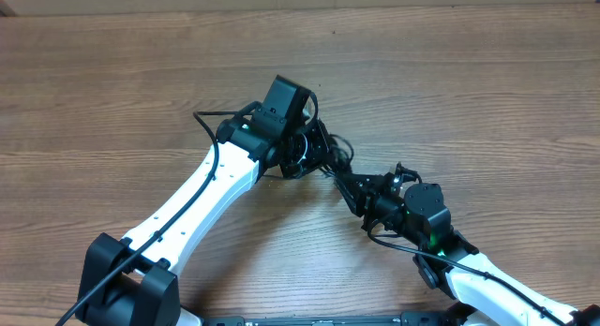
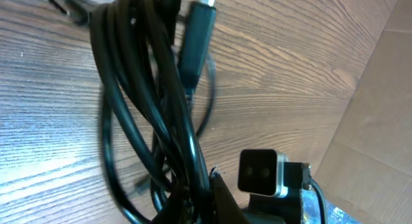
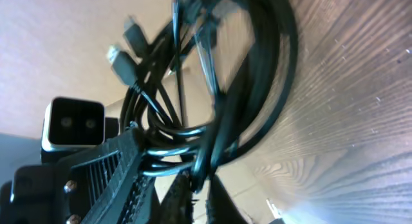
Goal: Untangle cables
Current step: 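Grasp a cable strand with the right gripper and pull apart, then release the cable onto the table and withdraw both grippers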
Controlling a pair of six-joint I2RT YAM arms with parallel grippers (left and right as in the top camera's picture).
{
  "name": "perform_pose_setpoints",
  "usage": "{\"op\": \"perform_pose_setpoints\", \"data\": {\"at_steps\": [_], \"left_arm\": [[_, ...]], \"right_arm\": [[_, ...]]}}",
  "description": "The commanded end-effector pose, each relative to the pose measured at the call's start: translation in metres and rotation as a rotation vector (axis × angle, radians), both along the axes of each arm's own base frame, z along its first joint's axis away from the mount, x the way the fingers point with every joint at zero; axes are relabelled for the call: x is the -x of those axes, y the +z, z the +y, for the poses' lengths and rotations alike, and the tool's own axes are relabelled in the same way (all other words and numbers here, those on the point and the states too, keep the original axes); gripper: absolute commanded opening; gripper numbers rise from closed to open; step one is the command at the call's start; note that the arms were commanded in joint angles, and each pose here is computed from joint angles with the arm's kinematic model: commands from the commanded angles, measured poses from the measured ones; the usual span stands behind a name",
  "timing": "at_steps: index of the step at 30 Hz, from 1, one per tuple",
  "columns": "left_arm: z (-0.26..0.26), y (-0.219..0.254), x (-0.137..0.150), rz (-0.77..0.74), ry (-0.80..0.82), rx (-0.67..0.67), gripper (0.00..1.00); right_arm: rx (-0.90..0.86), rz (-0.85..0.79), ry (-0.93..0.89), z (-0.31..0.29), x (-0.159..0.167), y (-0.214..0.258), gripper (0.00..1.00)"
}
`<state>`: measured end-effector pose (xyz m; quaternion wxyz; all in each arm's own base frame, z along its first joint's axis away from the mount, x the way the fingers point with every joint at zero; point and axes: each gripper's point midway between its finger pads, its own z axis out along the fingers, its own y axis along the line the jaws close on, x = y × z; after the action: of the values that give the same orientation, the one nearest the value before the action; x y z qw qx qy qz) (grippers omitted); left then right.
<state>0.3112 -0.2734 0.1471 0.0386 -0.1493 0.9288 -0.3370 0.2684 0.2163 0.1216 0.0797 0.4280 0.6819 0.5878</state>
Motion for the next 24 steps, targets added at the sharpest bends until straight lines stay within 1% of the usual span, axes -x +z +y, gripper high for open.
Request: {"op": "perform_pose_setpoints", "data": {"at_steps": [1, 4, 7, 14, 19, 24], "left_arm": [[-0.014, 0.029, 0.001, -0.017, -0.008, 0.089, 0.04], [-0.025, 0.039, 0.003, -0.021, -0.046, 0.158, 0.04], [-0.030, 0.044, 0.006, -0.019, -0.071, 0.194, 0.04], [-0.033, 0.047, 0.010, -0.003, -0.092, 0.220, 0.04], [-0.025, 0.048, 0.002, -0.021, -0.082, 0.218, 0.04], [-0.013, 0.054, -0.006, -0.033, -0.102, 0.263, 0.04]], "right_arm": [[0.027, 0.025, -0.011, -0.003, 0.002, -0.010, 0.04], [0.070, 0.081, -0.034, -0.009, 0.004, -0.025, 0.04], [0.123, 0.109, -0.059, -0.016, 0.005, -0.038, 0.04], [0.254, 0.094, -0.108, -0.033, 0.002, -0.055, 0.04], [0.342, 0.156, -0.120, -0.045, 0.011, -0.076, 0.04], [0.420, 0.164, -0.092, -0.051, 0.018, -0.088, 0.04]]}}
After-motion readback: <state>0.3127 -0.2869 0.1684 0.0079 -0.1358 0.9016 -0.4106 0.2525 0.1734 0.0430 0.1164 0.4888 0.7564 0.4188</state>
